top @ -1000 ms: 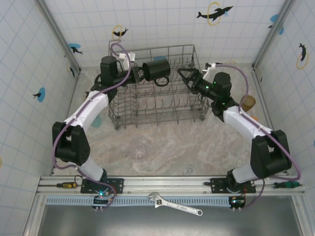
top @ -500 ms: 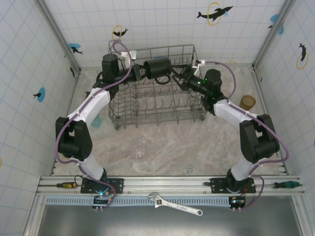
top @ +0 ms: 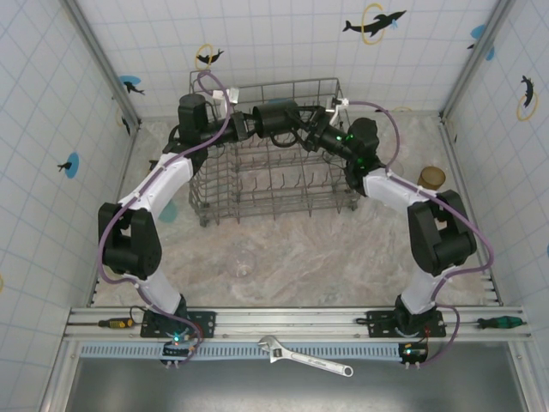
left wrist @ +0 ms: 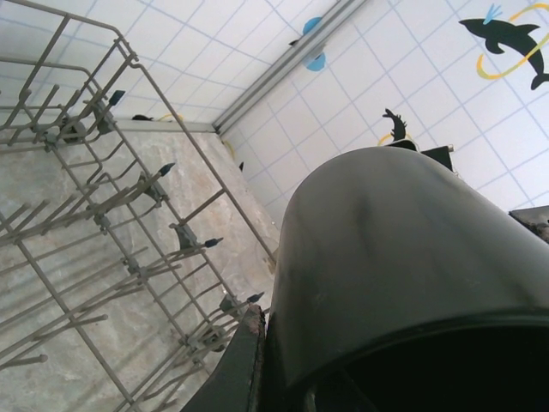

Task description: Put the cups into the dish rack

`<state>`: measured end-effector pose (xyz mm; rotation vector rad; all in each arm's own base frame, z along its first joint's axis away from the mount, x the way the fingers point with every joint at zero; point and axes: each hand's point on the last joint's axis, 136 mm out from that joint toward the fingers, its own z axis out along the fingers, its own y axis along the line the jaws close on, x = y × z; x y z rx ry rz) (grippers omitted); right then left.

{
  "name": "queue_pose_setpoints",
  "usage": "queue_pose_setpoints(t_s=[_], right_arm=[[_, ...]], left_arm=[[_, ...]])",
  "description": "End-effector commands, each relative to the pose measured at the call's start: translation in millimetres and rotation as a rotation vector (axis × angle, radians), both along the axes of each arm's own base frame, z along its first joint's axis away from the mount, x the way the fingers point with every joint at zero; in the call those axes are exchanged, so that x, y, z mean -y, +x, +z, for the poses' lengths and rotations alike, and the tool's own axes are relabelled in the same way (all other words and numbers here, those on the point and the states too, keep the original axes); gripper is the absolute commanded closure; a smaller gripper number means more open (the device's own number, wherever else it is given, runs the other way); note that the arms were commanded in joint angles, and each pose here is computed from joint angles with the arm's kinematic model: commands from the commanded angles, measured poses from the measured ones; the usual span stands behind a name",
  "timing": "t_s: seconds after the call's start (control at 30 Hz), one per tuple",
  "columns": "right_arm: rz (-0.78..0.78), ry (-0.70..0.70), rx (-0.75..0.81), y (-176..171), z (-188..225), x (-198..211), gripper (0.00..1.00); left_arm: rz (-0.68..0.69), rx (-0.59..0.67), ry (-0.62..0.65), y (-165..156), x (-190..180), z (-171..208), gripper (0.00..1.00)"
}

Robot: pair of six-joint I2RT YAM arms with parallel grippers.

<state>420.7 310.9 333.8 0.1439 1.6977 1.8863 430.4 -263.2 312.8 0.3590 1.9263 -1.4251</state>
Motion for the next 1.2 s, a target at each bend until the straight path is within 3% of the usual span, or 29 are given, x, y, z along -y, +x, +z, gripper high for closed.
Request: queue_pose_setpoints(t_s=[0.0, 0.3, 0.7, 0.77, 0.83, 1.1, 1.17], right_arm=[[0.033, 0.055, 0.062, -2.7, 25.3, -7.6, 0.02], [0.054, 0.109, 0.055, -1.6, 33.9, -14.0, 0.12], [0.072, 0.162, 0.036, 1.5, 32.0, -15.9, 0.59], [0.062, 0.175, 0.039, 1.5, 31.7, -13.8, 0.69], [0.048, 0.178, 0.044, 2.2, 31.6, -12.4, 0.74], [-0.049, 0.103, 0.084, 13.7, 30.4, -4.3, 1.0], [-0.081, 0.083, 0.088, 18.0, 28.6, -1.2, 1.0]], left_arm=[[-0.035, 0.077, -0.05, -1.7, 2.1, 24.2, 1.0], [-0.047, 0.052, -0.047, -6.5, 1.6, 12.5, 1.0], [-0.045, 0.033, -0.026, -4.3, 1.6, -0.5, 1.0], [-0.036, 0.03, -0.017, -2.7, 1.0, -3.0, 0.94], [-0.031, 0.035, -0.009, -2.4, 0.3, -3.3, 0.79], [0.097, 0.089, 0.05, 8.9, -22.8, 1.5, 0.56], [0.131, 0.096, 0.069, 11.2, -30.9, 0.3, 0.51]])
